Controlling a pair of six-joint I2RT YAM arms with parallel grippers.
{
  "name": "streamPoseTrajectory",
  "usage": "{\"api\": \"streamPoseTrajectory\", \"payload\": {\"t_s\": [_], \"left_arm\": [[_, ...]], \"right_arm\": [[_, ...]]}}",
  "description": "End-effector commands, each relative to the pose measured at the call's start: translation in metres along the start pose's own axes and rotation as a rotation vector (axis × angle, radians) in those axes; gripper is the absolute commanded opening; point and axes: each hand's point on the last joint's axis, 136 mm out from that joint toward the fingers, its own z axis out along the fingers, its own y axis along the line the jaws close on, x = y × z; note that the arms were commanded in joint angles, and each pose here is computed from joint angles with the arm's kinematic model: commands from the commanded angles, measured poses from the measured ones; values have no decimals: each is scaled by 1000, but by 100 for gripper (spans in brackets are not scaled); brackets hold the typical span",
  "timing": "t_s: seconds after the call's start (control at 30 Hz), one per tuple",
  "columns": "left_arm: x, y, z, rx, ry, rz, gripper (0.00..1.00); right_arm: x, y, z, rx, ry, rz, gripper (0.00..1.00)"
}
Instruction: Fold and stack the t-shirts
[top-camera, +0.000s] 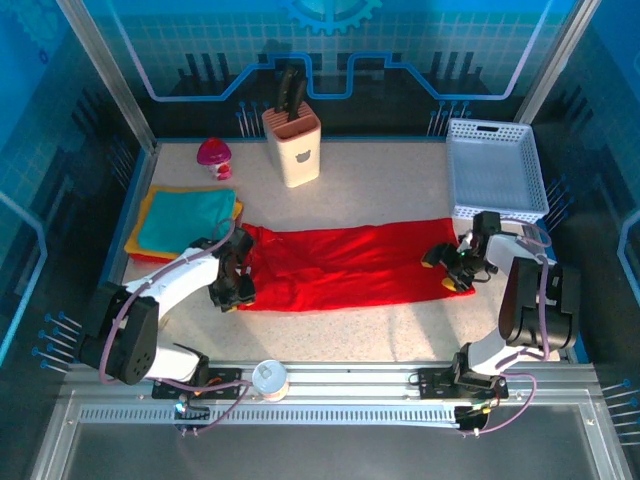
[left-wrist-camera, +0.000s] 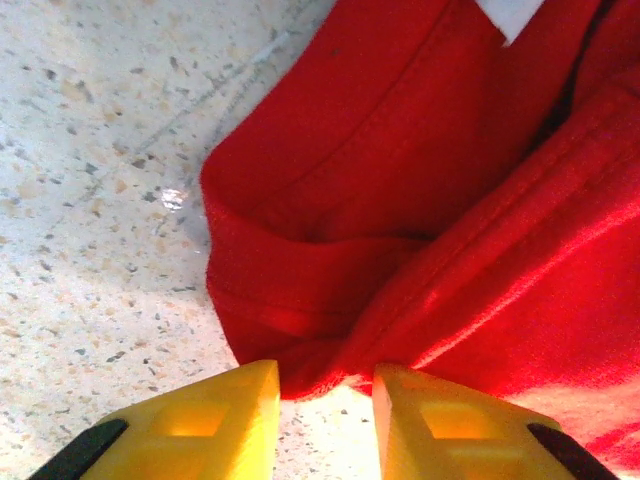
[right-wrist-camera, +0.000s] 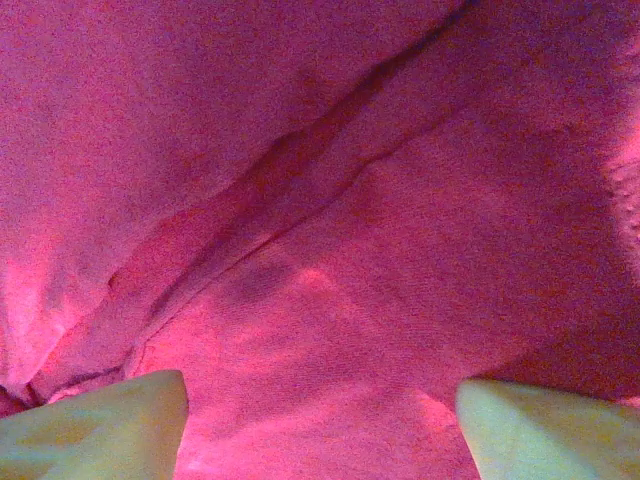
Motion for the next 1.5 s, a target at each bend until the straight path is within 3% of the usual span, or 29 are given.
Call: {"api": "streamPoseTrajectory", "payload": {"t_s": [0.0, 0.3, 0.47, 0.77, 1.03, 1.1, 1.17, 1.33, 1.47], "left_arm": [[4, -3, 0, 25, 5, -11, 36], [-9, 3, -5, -22, -57, -6, 23], [-8, 5, -2, -34, -47, -7, 0], [20, 23, -25, -79, 20, -130, 0], [52, 31, -25, -111, 93, -154, 0], [57, 35, -23, -130, 109, -153, 4], [61, 35, -20, -153, 133, -137, 17], [40, 20, -30, -146, 87, -56, 31], [3, -22, -55, -4, -12, 43, 30]], "right_arm": [[2, -38, 12, 103, 10, 43, 74], [-1, -44, 7, 98, -5, 65, 74], [0, -47, 2, 114, -15, 80, 73], [2, -66, -26, 182, -98, 141, 71], [10, -78, -36, 207, -151, 191, 71], [11, -78, -36, 204, -149, 193, 72], [13, -78, -35, 199, -147, 192, 72], [17, -73, -33, 168, -137, 177, 72], [16, -66, -40, 149, -148, 146, 72]]}}
